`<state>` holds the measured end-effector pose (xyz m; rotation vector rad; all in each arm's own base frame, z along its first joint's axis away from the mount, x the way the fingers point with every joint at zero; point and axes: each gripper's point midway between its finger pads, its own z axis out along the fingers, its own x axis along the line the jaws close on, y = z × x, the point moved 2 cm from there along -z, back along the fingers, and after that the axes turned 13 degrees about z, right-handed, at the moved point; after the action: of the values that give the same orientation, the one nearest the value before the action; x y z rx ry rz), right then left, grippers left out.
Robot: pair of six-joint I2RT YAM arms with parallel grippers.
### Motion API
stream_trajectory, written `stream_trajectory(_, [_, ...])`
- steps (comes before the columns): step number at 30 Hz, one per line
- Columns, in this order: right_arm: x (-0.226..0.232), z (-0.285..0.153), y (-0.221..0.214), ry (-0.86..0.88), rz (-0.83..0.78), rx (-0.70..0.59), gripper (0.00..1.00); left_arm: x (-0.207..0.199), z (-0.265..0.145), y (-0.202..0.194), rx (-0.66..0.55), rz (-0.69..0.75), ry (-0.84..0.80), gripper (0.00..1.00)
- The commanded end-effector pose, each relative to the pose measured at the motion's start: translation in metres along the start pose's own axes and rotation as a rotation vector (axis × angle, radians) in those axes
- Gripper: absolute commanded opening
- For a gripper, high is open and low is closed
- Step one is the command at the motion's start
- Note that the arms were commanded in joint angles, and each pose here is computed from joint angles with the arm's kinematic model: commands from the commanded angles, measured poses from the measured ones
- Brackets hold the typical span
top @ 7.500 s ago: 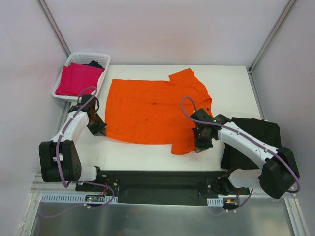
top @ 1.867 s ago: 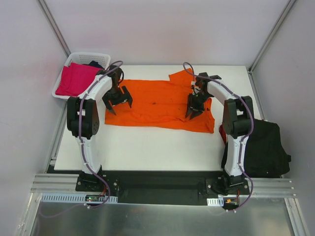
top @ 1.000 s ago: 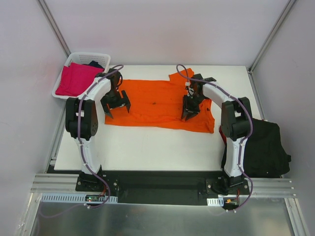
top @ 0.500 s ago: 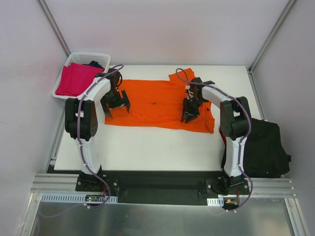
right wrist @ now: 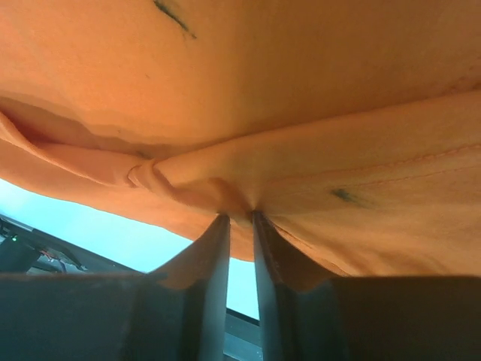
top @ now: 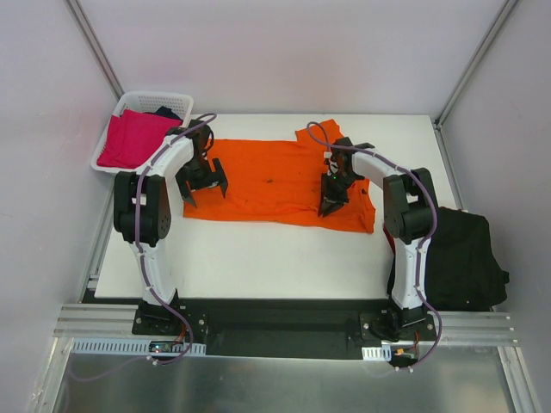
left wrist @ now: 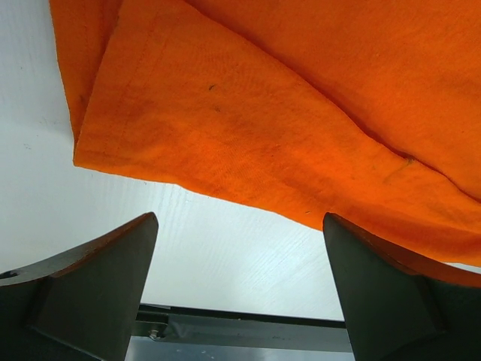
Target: Fold and stack the t-shirts
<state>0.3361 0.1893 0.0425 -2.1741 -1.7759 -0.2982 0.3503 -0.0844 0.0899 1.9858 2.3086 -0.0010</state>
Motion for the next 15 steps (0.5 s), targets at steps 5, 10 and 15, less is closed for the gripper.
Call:
stream_trajectory(5, [0.005,-0.006,0.009,0.007,-0.029,-0.024,0.01,0.006,-0.018,-0.006,-0.020,-0.017,0.000,0.93])
stream_trajectory(10, [0.011,-0.020,0.012,0.014,-0.039,-0.046,0.01,0.005,-0.017,-0.006,-0.015,-0.029,0.000,0.93])
stream_trajectory(15, [0.017,-0.038,0.023,0.022,-0.045,-0.087,0.02,0.002,-0.014,-0.005,-0.004,-0.048,-0.011,0.93])
